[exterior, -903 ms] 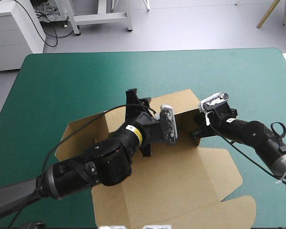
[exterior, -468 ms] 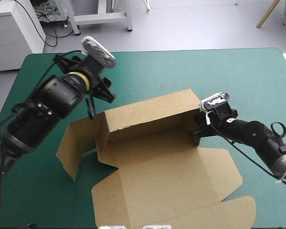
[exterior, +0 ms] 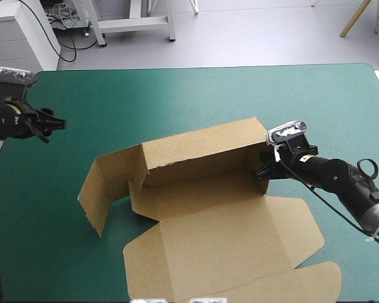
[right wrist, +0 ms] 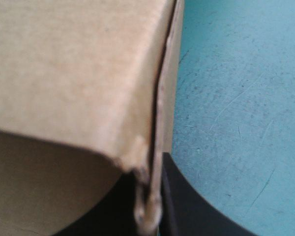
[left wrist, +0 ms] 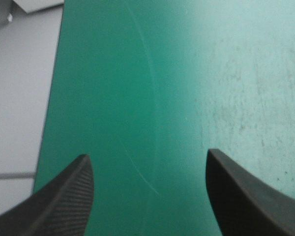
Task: Fold the box
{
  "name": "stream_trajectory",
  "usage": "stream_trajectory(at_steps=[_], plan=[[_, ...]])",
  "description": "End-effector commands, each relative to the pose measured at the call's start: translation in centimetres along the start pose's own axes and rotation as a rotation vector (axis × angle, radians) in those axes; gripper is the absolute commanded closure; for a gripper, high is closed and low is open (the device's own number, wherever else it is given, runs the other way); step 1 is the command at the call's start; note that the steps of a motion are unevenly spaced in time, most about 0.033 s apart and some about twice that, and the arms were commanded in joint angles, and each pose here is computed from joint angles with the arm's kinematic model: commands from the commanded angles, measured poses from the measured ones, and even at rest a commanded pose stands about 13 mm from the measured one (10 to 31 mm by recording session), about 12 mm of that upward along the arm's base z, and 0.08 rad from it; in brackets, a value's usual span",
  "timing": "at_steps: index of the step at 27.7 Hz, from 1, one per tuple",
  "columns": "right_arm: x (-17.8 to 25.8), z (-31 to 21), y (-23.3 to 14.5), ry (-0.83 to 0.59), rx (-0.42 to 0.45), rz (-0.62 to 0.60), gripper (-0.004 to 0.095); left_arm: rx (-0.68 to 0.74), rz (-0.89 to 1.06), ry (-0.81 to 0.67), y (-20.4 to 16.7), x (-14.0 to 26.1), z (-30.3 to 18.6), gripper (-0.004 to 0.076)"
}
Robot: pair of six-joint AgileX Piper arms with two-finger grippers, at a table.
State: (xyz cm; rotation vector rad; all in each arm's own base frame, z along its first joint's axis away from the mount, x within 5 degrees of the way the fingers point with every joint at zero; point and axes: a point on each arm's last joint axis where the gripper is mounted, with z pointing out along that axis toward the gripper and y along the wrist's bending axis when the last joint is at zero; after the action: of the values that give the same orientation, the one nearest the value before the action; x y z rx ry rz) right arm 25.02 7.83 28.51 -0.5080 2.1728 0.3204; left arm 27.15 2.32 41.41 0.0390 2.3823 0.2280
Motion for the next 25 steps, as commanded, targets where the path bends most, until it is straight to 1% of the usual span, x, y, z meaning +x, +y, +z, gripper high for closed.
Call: stream_trajectory(at_steps=[1,6,10,14,18,21,22,25], plan=[[-2.1,-1.4,-0.2,-0.083,0.045,0.031,0.0927,0.072,-0.105,-0.034,0.7,1.8,1.2,0.0279],[-2.8,-1.9,-0.5,-0.066,0.069,0.065,0.0927,0.152,-0.195,-0.036,-0.2,5.0,3.7,0.0336],[-4.0,-2.8,-0.5,-0.04,0.081,0.089,0.0927,0.154,-0.192,-0.042,-0.6,6.7,4.2,0.0358],[-6.2,-4.9,-0.9,0.014,0.138,0.092,0.0927,0.153,-0.16,-0.03,-0.6,7.1,4.1,0.0358],[-7.7,-6.5,-0.8,0.059,0.153,0.079,0.0927,0.155,-0.158,-0.031,-0.6,7.1,4.1,0.0358],[-8.4,-7.1,-0.7,0.161,0.136,0.083,0.0927,0.155,-0.138,-0.031,-0.7,7.1,4.1,0.0358],[-8.8,-7.1,-0.7,0.225,0.126,0.084,0.0927,0.156,-0.139,-0.033,-0.7,7.1,4.1,0.0358],[-9.1,-6.6,-0.9,0.316,0.115,0.083,0.0927,0.156,-0.139,-0.033,-0.7,7.1,4.1,0.0358]])
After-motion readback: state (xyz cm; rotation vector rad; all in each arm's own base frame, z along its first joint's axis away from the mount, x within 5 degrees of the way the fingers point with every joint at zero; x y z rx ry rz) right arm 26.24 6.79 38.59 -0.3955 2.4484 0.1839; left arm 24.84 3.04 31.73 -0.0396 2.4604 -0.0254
